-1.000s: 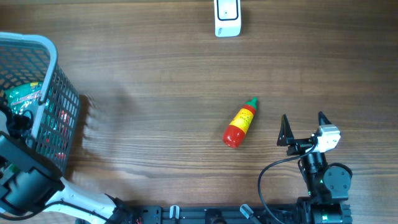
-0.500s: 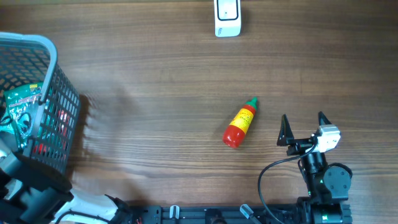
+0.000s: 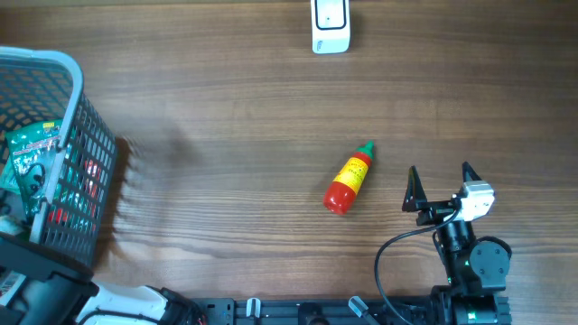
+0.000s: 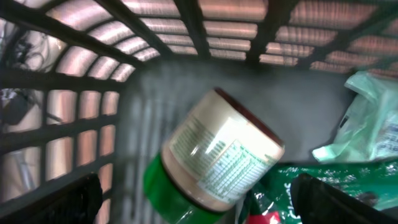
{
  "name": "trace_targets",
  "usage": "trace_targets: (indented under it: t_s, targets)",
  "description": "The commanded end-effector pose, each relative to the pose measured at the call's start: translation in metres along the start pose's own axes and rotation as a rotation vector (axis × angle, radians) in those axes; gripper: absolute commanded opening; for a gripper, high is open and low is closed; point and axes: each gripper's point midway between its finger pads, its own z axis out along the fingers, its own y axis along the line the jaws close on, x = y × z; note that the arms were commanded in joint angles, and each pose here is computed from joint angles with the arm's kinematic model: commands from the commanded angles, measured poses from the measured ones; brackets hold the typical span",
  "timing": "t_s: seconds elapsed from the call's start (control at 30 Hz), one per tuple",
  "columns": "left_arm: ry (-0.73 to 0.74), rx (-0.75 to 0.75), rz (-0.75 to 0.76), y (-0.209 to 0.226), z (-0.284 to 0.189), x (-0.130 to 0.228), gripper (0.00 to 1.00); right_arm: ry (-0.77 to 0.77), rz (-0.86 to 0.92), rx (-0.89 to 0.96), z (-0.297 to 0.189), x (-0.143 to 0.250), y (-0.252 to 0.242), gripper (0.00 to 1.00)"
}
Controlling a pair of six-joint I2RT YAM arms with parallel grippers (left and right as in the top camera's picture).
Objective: Scan the item barcode
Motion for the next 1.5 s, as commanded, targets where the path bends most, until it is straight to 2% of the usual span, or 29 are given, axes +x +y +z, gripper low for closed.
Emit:
trace_targets:
  t_s: [0.0, 0.6, 0.63, 0.77, 0.9, 1.0, 1.13, 1.3, 1.47]
  targets:
    - [0.055, 0.056, 0.047, -0.009, 0.023, 0.022, 1.0, -0.003, -0.01, 0.013, 0.0, 0.0, -0.002, 1.0]
    - [0.076, 0.006, 0.007, 0.002, 0.078, 0.024, 0.98, -0.002, -0.011, 0.013, 0.0, 0.0, -0.002, 1.0]
    - [0.086, 0.0, 0.006, 0.003, 0.082, 0.026, 0.96, -0.003, -0.01, 0.013, 0.0, 0.0, -0.002, 1.0]
    - [0.107, -0.011, 0.005, 0.006, 0.089, 0.029, 0.73, -0.003, -0.01, 0.013, 0.0, 0.0, -0.002, 1.0]
    - [0.091, -0.003, 0.001, 0.006, 0.08, 0.025, 0.69, -0.003, -0.011, 0.013, 0.0, 0.0, -0.002, 1.0]
    - [0.062, 0.016, -0.004, 0.004, 0.06, 0.014, 0.68, -0.003, -0.011, 0.013, 0.0, 0.0, -0.002, 1.0]
    - [-0.031, 0.071, -0.004, -0.002, 0.003, -0.008, 0.67, -0.003, -0.01, 0.013, 0.0, 0.0, -0.002, 1.0]
    - [-0.275, 0.219, -0.016, -0.008, -0.115, -0.038, 0.69, -0.003, -0.01, 0.013, 0.0, 0.0, -0.002, 1.0]
    - [-0.513, 0.375, -0.05, -0.002, -0.208, -0.045, 0.72, -0.003, -0.011, 0.013, 0.0, 0.0, -0.002, 1.0]
